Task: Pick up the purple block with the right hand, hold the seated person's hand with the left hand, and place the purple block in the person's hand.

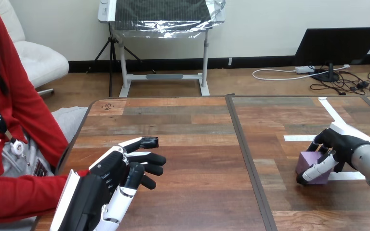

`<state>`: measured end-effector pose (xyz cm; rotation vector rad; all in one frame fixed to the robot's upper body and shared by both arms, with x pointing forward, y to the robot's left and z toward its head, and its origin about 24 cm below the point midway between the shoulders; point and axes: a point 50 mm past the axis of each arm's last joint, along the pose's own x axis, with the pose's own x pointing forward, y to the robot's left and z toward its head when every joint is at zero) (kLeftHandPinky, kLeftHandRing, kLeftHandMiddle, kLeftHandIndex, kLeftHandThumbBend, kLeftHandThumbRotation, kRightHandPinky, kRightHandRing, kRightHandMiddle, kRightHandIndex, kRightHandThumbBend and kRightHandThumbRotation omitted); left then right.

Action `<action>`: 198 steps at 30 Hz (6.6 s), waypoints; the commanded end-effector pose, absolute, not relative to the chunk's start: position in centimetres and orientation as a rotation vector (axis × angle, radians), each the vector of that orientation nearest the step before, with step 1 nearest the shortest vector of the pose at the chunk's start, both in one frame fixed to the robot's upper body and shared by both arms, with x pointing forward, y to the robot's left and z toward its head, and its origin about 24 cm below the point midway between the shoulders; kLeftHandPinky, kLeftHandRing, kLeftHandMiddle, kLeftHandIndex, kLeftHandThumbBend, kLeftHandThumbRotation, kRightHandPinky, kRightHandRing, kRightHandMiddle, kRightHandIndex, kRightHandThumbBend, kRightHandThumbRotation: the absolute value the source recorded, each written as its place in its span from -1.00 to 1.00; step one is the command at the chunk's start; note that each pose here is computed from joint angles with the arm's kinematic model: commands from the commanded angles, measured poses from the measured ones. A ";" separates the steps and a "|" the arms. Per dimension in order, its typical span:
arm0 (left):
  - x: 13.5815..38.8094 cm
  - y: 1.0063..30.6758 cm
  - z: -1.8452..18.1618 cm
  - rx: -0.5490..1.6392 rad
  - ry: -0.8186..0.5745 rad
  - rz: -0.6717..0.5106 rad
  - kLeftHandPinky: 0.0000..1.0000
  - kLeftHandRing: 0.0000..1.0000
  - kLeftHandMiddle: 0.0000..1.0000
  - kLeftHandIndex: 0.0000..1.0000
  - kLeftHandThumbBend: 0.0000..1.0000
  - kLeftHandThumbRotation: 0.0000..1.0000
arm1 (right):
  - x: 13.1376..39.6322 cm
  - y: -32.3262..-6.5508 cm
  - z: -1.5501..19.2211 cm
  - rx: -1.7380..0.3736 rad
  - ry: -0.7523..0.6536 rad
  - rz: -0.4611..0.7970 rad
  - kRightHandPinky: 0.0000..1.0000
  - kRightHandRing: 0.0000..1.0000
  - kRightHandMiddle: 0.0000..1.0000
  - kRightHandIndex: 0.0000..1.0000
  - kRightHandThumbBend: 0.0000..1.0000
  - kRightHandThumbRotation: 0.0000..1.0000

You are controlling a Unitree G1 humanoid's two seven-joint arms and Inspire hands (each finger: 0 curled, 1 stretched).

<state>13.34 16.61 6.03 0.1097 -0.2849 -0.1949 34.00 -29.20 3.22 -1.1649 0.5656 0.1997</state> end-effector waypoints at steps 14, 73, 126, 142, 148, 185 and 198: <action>14.3 16.9 7.7 0.145 -0.419 -0.145 0.04 0.21 0.29 0.40 -0.12 0.49 | 35.8 -28.3 6.2 -1.105 0.372 0.146 -0.16 -0.08 0.03 0.04 0.63 -1.00; 19.0 22.9 9.1 1.121 -0.333 -0.010 0.21 0.46 0.55 0.53 1.00 -0.54 | 37.3 -26.6 8.9 -1.103 0.181 0.161 0.01 -0.02 0.02 0.04 0.65 -1.00; 25.7 23.6 5.5 1.411 -0.052 -0.235 0.42 0.50 0.52 0.50 1.00 -0.68 | 37.5 -26.2 9.5 -1.058 0.146 0.178 -0.22 -0.15 -0.04 -0.01 0.64 -1.00; 27.4 23.0 4.4 1.434 0.018 -0.264 0.41 0.49 0.52 0.50 1.00 -0.68 | 37.5 -26.3 9.6 -1.056 0.147 0.180 -0.20 -0.13 -0.03 0.01 0.62 -1.00; 27.9 22.8 4.0 1.424 0.053 -0.272 0.41 0.50 0.52 0.50 0.98 -0.67 | 37.5 -26.3 9.6 -1.062 0.141 0.178 -0.20 -0.14 -0.04 0.01 0.64 -1.00; 30.0 23.0 2.5 1.441 0.263 -0.356 0.23 0.40 0.47 0.39 0.84 -0.81 | 37.6 -26.3 9.8 -1.062 0.140 0.172 -0.17 -0.11 -0.01 0.01 0.63 -1.00; 29.8 23.3 2.3 1.444 0.342 -0.392 0.19 0.37 0.44 0.39 0.77 -0.81 | 37.5 -26.3 9.8 -1.061 0.133 0.176 -0.16 -0.11 -0.01 0.01 0.64 -1.00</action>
